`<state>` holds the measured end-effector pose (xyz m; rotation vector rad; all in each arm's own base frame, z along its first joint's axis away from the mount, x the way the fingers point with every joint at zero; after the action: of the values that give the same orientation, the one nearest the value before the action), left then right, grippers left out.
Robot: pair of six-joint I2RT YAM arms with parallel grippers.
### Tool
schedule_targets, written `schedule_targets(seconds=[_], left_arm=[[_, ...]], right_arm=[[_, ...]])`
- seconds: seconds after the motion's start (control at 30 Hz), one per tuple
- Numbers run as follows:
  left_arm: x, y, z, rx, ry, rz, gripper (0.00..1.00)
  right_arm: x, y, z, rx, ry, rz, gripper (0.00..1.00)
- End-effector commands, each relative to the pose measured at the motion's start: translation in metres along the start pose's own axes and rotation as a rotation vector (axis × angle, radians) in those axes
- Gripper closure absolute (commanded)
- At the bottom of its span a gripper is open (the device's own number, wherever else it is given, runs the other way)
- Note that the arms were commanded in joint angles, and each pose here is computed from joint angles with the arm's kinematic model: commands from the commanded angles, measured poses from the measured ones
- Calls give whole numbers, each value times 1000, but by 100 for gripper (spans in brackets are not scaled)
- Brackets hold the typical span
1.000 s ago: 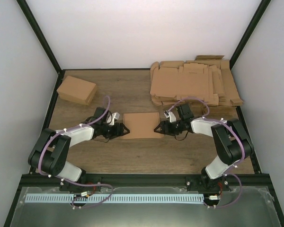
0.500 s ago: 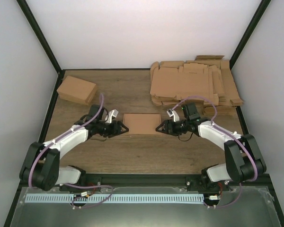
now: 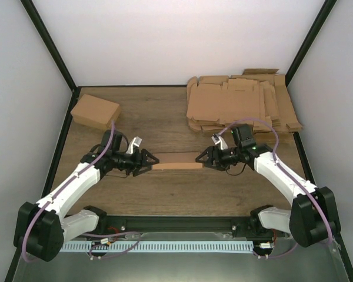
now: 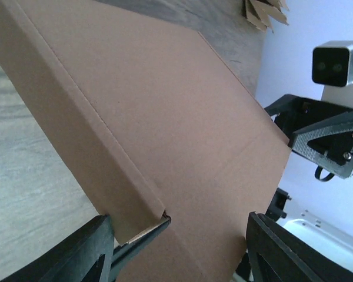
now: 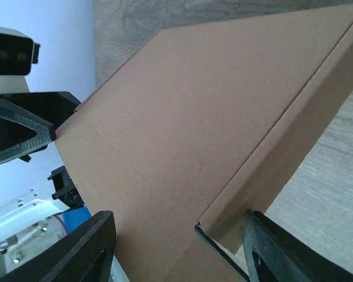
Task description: Fold the paper box
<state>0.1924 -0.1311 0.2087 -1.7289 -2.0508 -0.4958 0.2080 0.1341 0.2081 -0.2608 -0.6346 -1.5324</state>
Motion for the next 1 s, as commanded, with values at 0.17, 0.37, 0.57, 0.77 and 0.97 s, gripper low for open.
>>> schedule_targets(seconds=[0.17,0.37,0.57,0.77,0.97], left_arm=[[-10,18,-10,264,-114,61,33],[0,48,-13,391,-124,-43,31],[-4,72,4,461,-96,-64,30],[-9,93,-1,424,-66,-52,30],[-10,95,4,400,-20,-71,28]], right_arm=[[5,35,26,-170,184,36,36],[12,61,28,-216,192,-36,32],[4,78,7,-246,176,-48,32],[0,88,-12,-267,139,-72,31],[-2,89,-21,-245,64,-83,29]])
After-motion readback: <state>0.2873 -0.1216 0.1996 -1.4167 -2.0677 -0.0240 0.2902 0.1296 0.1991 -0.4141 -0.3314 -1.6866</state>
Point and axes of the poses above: each gripper's point midway between its finger pads, its own x axis back along the fingers, its own z axis along the line the jaws close on, y = z × x, the point moved 10 cm from there along x, back along the fingers, and after that the axes turned 4 degrees about x, right-handed, at the moved point
